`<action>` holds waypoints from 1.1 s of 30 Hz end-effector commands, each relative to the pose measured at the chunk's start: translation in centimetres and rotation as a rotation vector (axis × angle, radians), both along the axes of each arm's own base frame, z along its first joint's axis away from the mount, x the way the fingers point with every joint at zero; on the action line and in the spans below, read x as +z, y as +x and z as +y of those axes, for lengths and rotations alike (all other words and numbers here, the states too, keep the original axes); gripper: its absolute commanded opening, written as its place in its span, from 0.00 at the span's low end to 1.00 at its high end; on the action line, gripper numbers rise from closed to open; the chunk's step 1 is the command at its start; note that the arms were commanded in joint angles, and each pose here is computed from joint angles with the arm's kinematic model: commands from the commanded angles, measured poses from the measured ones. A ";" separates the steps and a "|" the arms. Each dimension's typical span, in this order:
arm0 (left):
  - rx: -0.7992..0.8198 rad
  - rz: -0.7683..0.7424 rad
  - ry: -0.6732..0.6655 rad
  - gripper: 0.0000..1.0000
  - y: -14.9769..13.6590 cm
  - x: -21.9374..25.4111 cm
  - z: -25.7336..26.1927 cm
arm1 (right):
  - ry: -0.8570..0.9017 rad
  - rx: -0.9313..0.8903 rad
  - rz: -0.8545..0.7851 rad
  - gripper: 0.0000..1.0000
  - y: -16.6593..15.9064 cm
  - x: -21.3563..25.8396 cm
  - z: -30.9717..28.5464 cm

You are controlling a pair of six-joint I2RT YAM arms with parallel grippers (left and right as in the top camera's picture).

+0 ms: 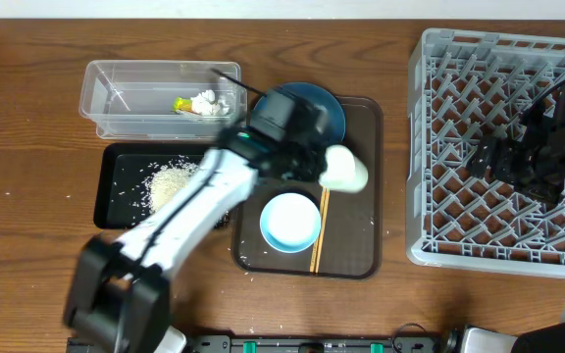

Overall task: Sort waste into correct bins and load items into the dishwasher rack
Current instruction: 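Lift the white cup with the left gripper and hand it to the right gripper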

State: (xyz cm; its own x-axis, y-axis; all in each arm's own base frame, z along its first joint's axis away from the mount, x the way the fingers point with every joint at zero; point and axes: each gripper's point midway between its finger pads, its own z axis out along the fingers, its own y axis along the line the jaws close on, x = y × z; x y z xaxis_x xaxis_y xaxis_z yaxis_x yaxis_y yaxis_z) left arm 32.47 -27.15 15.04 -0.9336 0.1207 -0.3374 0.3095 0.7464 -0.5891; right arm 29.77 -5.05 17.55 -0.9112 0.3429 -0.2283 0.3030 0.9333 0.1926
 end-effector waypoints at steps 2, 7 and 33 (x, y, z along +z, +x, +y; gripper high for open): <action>-0.043 0.174 -0.334 0.06 -0.6 4.9 -1.1 | 0.247 0.304 -0.151 0.99 1.0 1.7 5.7; -0.088 0.218 -0.518 0.06 0.1 8.0 -1.5 | 0.606 0.705 -0.419 0.99 -0.3 5.5 13.6; -0.199 0.296 -0.574 0.06 -3.0 9.3 -4.2 | 0.832 0.975 -0.622 0.74 -0.5 8.1 21.8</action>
